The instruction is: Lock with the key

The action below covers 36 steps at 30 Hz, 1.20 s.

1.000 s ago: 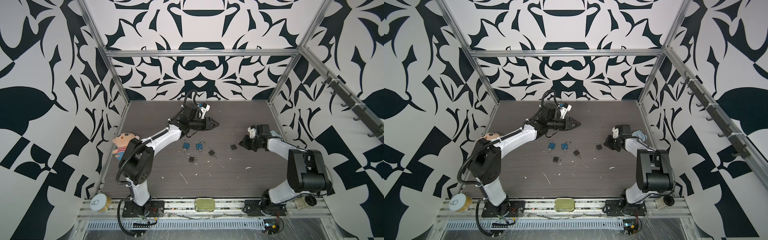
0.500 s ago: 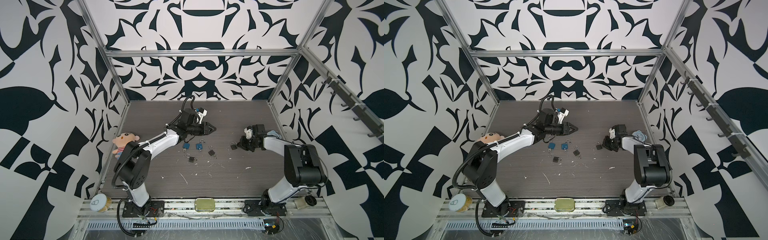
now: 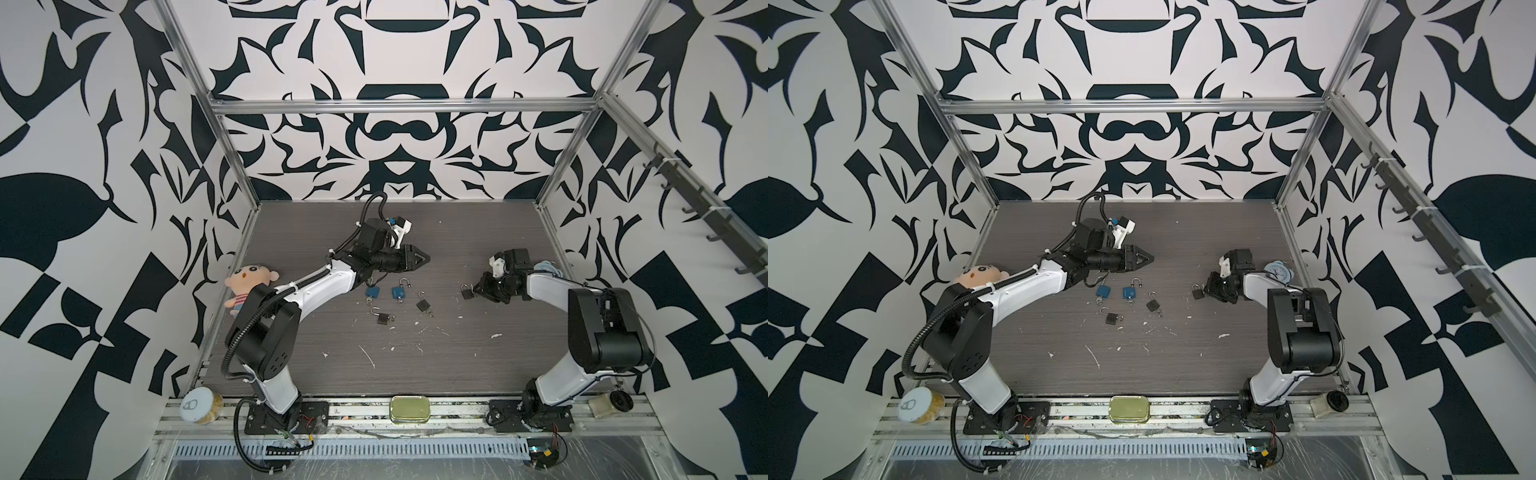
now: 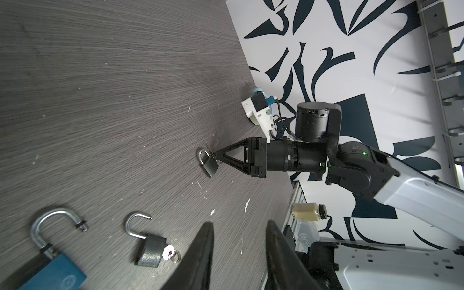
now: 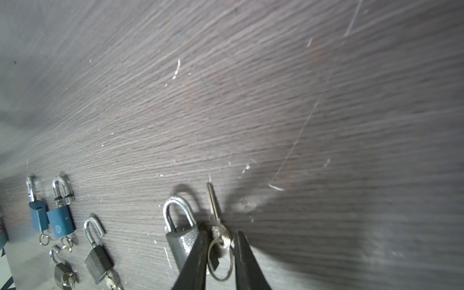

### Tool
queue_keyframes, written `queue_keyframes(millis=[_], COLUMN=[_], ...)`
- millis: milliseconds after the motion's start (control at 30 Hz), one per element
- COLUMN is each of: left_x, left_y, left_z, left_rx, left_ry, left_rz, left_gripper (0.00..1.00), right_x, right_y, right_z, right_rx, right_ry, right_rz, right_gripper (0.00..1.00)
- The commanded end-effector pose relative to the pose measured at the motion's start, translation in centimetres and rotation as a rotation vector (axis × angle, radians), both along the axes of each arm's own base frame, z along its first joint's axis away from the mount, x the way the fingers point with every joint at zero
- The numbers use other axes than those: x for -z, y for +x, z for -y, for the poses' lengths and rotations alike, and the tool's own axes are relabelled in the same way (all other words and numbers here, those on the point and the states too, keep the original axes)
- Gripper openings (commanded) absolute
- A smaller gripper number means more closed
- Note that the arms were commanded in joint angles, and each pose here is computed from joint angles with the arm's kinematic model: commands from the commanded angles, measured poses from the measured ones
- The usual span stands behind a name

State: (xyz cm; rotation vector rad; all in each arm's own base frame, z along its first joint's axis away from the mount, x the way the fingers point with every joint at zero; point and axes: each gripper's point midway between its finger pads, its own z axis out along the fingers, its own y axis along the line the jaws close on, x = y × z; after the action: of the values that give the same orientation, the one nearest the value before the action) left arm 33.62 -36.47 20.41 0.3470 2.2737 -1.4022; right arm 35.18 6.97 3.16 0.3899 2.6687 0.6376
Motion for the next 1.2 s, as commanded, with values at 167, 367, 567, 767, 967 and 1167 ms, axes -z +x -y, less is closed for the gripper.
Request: queue_keyframes(millis=[167, 367, 567, 767, 967, 1167], left_x=[-1.8, -1.6, 0.1, 1.6, 2.5, 2.3], left_y=[-0.3, -0.6, -1.7, -4.0, -5.6, -6.2], left_z=[-1.5, -4.1, -8.0, -11.3, -13.8, -15.0], left_rx=[-0.046, -0.135, -0.235, -0.311, -0.375, -0.387], left_ry=[-0.022, 0.001, 0.035, 0.065, 0.090, 0.115], left_rz=[0.048, 0.075, 0.056, 0.059, 0.056, 0.059], left_gripper=[0.38, 0.38, 0.38, 0.39, 0.41, 0.42], right_x=[-5.6, -7.9, -8.1, -7.2, -5.5, -3.7], right_y=[0.7, -0.7, -2.9, -3.6, -3.1, -2.6], right_z=[0.1, -2.7, -8.2, -12.3, -15.2, -17.3], right_rx=[-0.016, -0.125, -0.313, -0.462, -0.549, -0.602], right_ry=[-0.064, -0.167, -0.263, -0.388, -0.428, -0.471], right_rz=[0.133, 0.200, 0.256, 0.311, 0.306, 0.293], right_gripper=[0.25, 0.27, 0.32, 0.43, 0.47, 0.48])
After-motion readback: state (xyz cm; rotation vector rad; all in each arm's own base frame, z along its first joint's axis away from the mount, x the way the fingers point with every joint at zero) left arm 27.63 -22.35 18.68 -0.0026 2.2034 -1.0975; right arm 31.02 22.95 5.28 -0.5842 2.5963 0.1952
